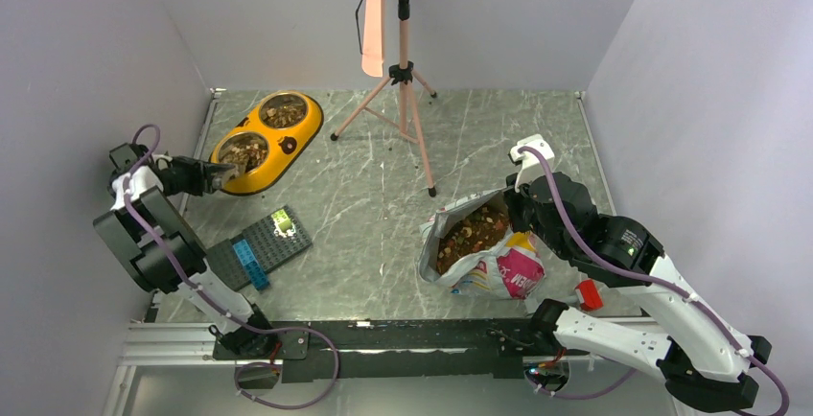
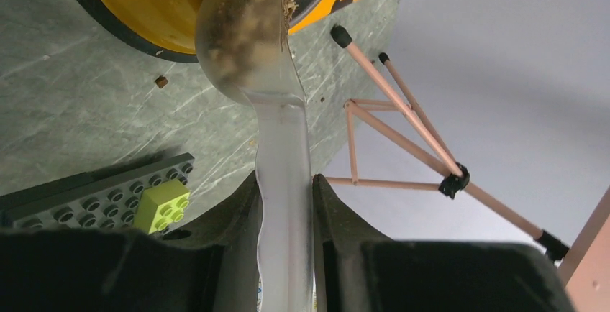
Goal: Serve the pet food
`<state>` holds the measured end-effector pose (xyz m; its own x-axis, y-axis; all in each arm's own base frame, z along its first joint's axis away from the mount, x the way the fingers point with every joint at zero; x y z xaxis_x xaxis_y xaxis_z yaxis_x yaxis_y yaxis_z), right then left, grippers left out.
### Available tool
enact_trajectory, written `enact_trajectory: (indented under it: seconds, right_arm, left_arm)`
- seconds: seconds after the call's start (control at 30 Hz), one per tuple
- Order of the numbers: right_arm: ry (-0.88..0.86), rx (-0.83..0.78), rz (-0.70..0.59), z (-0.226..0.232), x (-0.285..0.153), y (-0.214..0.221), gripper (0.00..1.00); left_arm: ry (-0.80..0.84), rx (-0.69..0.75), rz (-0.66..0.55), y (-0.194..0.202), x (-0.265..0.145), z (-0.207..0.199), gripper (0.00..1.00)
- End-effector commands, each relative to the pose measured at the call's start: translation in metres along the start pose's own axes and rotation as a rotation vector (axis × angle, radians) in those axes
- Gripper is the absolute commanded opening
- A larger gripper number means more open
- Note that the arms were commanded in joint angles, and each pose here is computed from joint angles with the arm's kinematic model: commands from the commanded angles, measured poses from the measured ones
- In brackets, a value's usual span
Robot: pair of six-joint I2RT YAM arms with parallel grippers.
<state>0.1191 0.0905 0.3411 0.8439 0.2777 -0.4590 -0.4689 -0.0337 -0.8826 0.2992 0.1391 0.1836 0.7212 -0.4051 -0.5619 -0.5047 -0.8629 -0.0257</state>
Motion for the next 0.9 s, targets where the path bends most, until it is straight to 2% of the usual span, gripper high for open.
enact_trajectory:
  seconds: [0.0, 0.1, 0.23, 0.53, 0.87]
  right_arm:
    - [-0.008, 0.073, -0.151, 0.002, -0.006, -0.027, 0.00]
    - [-0.010, 0.070, -0.152, 0.003, -0.006, -0.029, 0.00]
    - [-0.007, 0.070, -0.155, 0.002, -0.007, -0.030, 0.00]
    - [-0.009, 0.073, -0.155, 0.002, -0.007, -0.029, 0.00]
    - [-0.013, 0.068, -0.162, 0.003, -0.007, -0.033, 0.00]
  left_arm:
    - [-0.194, -0.142, 0.027, -0.003, 0.004, -0.012, 0.00]
    - [-0.251, -0.195, 0.058, -0.005, 0.011, -0.021, 0.00]
    - [-0.331, -0.247, 0.036, -0.009, 0.011, -0.032, 0.00]
    - [-0.354, -0.287, -0.005, -0.017, 0.003, -0.070, 0.00]
    - [-0.438, -0.385, 0.055, -0.024, 0.003, -0.074, 0.00]
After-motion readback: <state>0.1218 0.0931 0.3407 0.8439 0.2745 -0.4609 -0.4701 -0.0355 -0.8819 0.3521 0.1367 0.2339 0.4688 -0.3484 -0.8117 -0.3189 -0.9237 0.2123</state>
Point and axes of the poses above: each gripper's point midway between its finger pads, its own x axis out along the fingers, its own z axis along the line the jaws close on, y = z × x, the point moved 9 cm from there along -x, back along the fingers, and after that the axes turned 12 degrees about x, right-handed, at the moved point
